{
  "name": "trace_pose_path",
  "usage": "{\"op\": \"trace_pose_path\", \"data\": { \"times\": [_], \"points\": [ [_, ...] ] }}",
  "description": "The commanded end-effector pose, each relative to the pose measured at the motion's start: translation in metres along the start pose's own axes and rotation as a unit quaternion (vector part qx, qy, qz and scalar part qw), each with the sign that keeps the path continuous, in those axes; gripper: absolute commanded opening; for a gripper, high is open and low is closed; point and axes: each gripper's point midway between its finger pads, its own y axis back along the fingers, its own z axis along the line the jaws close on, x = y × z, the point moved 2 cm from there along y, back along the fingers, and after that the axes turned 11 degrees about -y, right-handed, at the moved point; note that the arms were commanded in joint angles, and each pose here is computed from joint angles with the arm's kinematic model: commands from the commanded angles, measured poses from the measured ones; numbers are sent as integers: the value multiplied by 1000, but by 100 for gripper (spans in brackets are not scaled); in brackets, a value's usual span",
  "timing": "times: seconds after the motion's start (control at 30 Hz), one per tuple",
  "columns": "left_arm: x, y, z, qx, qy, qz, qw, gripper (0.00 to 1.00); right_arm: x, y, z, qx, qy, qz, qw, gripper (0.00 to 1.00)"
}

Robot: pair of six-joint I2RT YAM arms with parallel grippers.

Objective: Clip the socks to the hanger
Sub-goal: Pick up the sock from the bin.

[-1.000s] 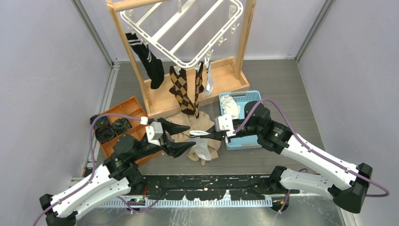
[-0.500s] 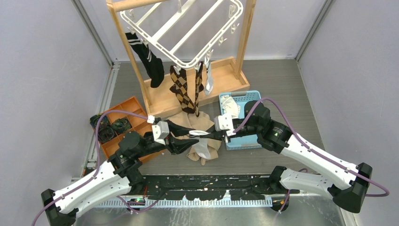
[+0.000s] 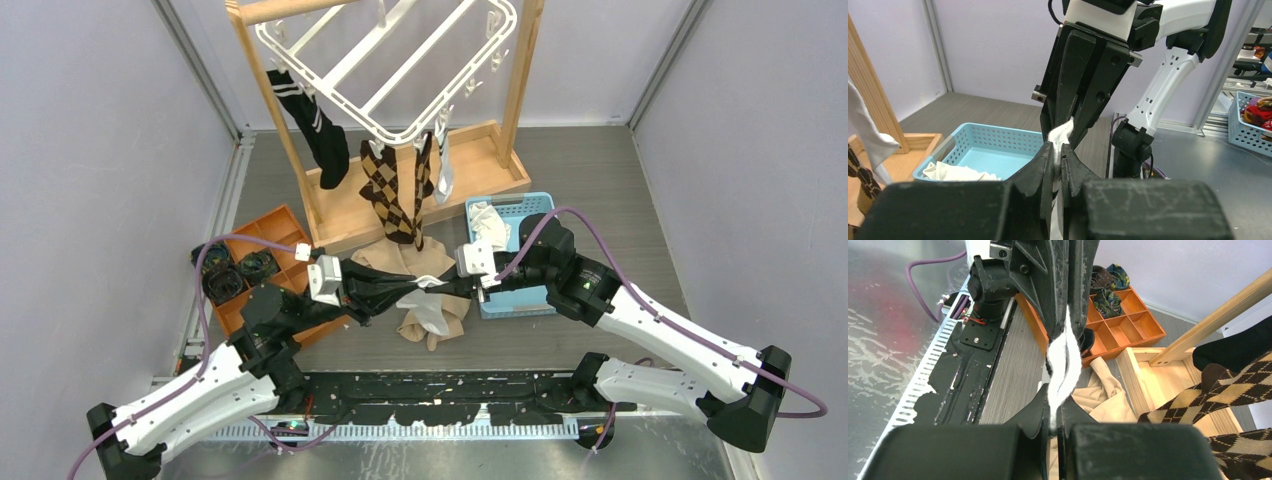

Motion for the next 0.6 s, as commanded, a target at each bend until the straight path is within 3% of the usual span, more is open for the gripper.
{"op": "trace_pose_path", "data": {
  "times": [0.0, 0.23, 0.57],
  "points": [
    [-10, -2, 0, -1, 3, -24, 1000, 16, -27, 1, -4, 9, 19, -34, 999, 3],
    [-12, 11, 2, -21, -3, -30, 999, 42, -29, 2, -5, 14, 19, -37, 999, 4],
    [-10, 5, -1, -5, -2, -28, 1000, 34, -32, 0, -4, 8, 16, -44, 999, 4]
  ]
}}
